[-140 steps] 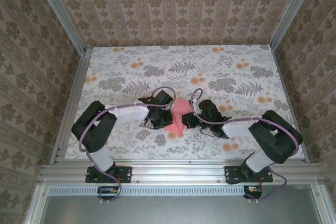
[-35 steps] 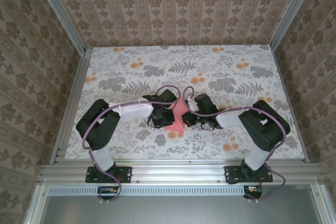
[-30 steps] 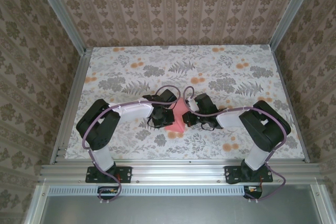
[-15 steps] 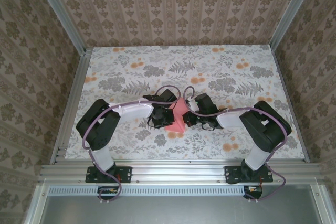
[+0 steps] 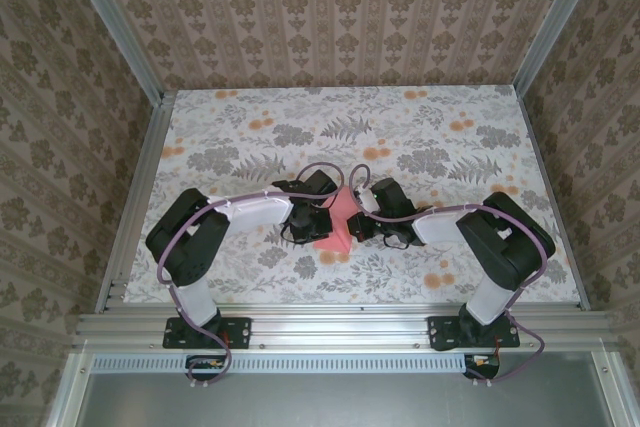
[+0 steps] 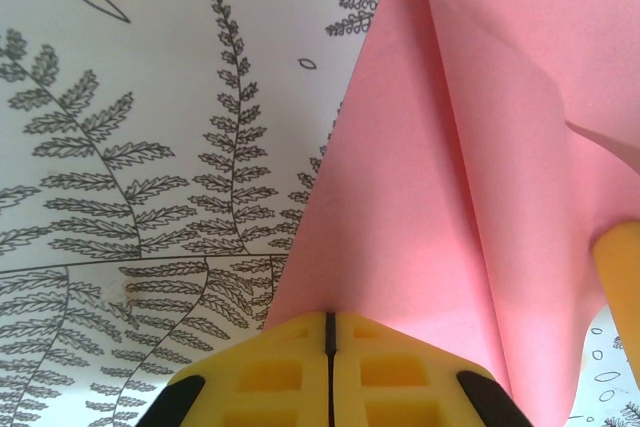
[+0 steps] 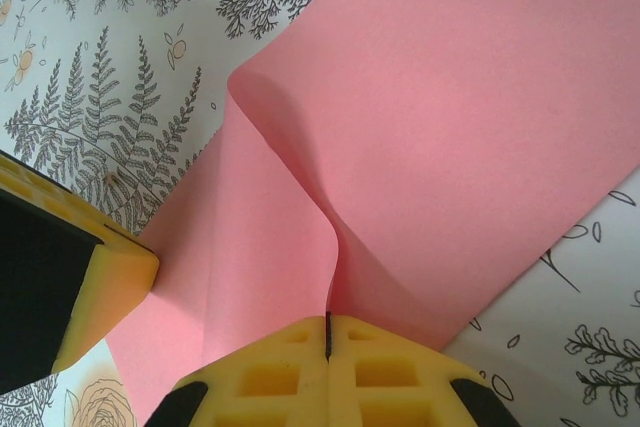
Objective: Fold a paper plane with a square sheet of paper (pick it up from the middle)
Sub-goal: Fold the triangle a second time at the center of the table.
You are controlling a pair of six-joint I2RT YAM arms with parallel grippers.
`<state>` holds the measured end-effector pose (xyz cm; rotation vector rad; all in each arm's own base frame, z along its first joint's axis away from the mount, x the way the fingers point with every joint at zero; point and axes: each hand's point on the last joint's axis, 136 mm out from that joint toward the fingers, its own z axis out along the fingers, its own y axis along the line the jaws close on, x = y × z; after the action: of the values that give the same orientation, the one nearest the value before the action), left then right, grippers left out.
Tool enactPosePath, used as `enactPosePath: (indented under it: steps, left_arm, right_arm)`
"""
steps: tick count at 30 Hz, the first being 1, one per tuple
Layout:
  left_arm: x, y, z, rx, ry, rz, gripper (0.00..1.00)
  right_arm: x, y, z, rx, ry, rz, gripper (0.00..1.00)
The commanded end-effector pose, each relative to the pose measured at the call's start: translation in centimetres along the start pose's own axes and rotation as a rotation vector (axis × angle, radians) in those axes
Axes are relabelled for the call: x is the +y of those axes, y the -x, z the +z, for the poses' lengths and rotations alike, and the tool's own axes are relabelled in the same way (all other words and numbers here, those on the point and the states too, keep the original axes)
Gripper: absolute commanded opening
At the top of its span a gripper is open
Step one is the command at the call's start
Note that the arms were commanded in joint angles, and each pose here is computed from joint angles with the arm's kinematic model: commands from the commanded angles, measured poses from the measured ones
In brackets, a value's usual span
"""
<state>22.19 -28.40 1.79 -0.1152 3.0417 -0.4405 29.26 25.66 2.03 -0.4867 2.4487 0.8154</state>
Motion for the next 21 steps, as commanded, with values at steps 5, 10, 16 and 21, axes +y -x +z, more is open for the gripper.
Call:
enactPosePath:
  steps: [5, 10, 16, 21]
  left_arm:
    - [0.9, -0.4, 0.3, 0.015, 0.056, 0.025, 0.07]
    - [0.8, -0.3, 0.2, 0.012, 0.057, 0.026, 0.07]
    - [0.8, -0.4, 0.2, 0.014, 0.058, 0.027, 0.07]
    - [0.8, -0.3, 0.1, 0.012, 0.058, 0.026, 0.07]
  right_arm:
    - [0.5, 1.3, -0.3, -0.023, 0.012, -0.018, 0.06]
    - [0.5, 1.1, -0.1, -0.006, 0.014, -0.019, 0.06]
    - [0.0, 0.6, 0.2, 0.015, -0.002, -0.017, 0.06]
    - [-0.6, 0.0, 0.5, 0.029, -0.026, -0.016, 0.06]
